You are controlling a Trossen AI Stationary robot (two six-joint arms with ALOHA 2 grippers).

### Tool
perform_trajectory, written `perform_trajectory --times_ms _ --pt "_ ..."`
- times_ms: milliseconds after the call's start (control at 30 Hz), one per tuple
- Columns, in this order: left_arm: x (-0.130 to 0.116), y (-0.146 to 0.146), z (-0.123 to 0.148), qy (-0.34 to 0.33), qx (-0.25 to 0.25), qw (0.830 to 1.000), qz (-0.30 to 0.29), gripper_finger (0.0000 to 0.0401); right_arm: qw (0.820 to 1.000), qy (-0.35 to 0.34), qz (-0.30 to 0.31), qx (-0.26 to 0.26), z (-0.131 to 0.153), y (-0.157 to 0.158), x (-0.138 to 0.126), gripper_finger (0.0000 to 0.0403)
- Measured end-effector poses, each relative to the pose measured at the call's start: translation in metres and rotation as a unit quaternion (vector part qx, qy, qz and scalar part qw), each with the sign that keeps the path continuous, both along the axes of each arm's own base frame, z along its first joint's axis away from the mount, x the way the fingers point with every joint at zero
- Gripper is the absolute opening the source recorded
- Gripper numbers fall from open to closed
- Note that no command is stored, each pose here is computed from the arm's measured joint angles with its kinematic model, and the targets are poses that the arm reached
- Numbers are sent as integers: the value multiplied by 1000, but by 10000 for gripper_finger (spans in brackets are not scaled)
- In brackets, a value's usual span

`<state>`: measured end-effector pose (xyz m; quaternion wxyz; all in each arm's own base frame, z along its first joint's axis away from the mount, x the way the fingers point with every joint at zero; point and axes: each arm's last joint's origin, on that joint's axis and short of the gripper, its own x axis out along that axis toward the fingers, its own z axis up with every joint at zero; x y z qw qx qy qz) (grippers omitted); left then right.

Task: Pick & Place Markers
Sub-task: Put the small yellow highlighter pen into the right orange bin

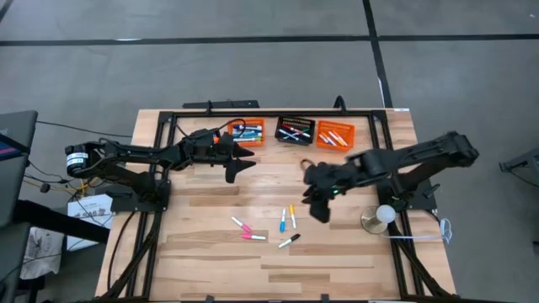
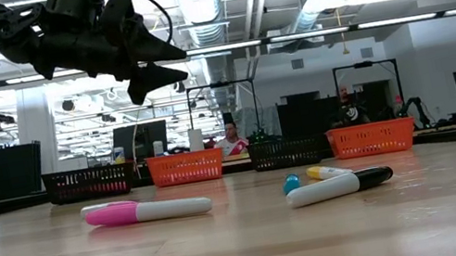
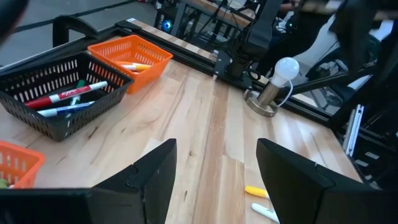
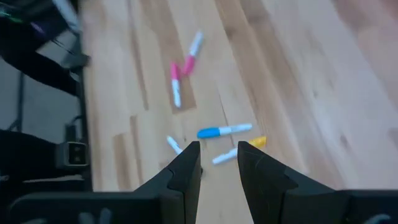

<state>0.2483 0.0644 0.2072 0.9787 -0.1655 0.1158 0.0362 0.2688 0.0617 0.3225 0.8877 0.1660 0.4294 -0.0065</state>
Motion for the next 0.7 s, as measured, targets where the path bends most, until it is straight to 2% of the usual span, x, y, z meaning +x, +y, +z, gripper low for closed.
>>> perform_trajectory --times_ms 167,367,567,700 --pt "0 0 0 0 6 1000 0 220 996 82 -20 32 -37 4 27 96" --pt "0 0 0 0 6 1000 0 220 980 167 -41 100 -76 5 49 96" --pt "0 0 0 1 6 1000 0 220 967 208 -60 135 -103 9 63 102" --pt "0 0 0 2 6 1000 0 220 961 217 -86 150 -117 10 72 126"
